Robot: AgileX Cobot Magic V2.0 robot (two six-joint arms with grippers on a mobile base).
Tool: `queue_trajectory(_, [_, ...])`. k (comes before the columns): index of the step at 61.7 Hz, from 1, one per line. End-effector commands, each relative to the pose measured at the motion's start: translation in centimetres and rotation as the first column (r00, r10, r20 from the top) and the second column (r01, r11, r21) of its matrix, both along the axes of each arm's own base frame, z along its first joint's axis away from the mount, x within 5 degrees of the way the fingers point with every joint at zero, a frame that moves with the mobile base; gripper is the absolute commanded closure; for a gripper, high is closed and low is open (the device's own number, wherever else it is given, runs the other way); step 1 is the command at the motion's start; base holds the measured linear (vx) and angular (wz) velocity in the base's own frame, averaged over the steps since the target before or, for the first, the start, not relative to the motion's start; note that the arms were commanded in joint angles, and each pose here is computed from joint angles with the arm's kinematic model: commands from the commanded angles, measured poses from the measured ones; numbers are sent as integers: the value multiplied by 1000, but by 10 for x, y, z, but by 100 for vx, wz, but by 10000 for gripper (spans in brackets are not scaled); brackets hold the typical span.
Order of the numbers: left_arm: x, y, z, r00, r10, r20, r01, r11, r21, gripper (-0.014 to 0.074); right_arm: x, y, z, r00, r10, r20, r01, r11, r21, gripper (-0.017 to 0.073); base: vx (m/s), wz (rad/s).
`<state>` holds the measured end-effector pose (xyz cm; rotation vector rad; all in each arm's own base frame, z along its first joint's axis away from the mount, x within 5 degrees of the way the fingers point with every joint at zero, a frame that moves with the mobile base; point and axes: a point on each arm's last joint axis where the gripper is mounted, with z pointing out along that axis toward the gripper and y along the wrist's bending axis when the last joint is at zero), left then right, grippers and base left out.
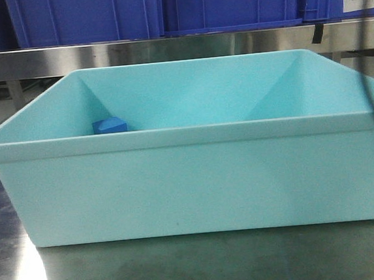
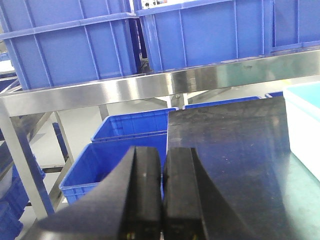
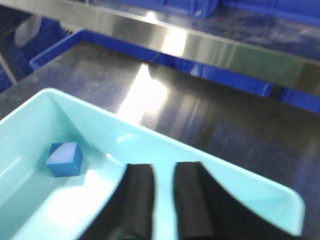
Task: Pick red cube and place on left shelf
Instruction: 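Lower the open right gripper into the bin over the red cube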
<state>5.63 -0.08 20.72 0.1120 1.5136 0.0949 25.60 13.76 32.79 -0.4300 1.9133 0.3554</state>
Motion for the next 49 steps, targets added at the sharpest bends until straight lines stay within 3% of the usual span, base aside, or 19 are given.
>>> queue_trajectory(1, [0, 0, 1, 998, -5, 68, 6, 1000, -5, 488, 12, 14, 13, 998, 22, 54, -24, 999, 27, 47, 0, 0])
queue_trajectory(5, [0, 0, 1, 998, -5, 68, 6, 1000, -5, 488, 21, 22, 4, 999, 31, 10, -31, 1000, 3, -77, 0, 0])
queue_trajectory(26, [0, 0, 1, 998, -5, 68, 6, 1000, -5, 488, 47, 56, -30, 986, 66, -155, -81, 993, -88, -32, 0, 0])
queue_trajectory(49, [0, 0, 1, 998, -5, 68, 6, 1000, -5, 488, 44, 58, -48, 952, 47, -301, -102, 980, -170, -32, 0, 0])
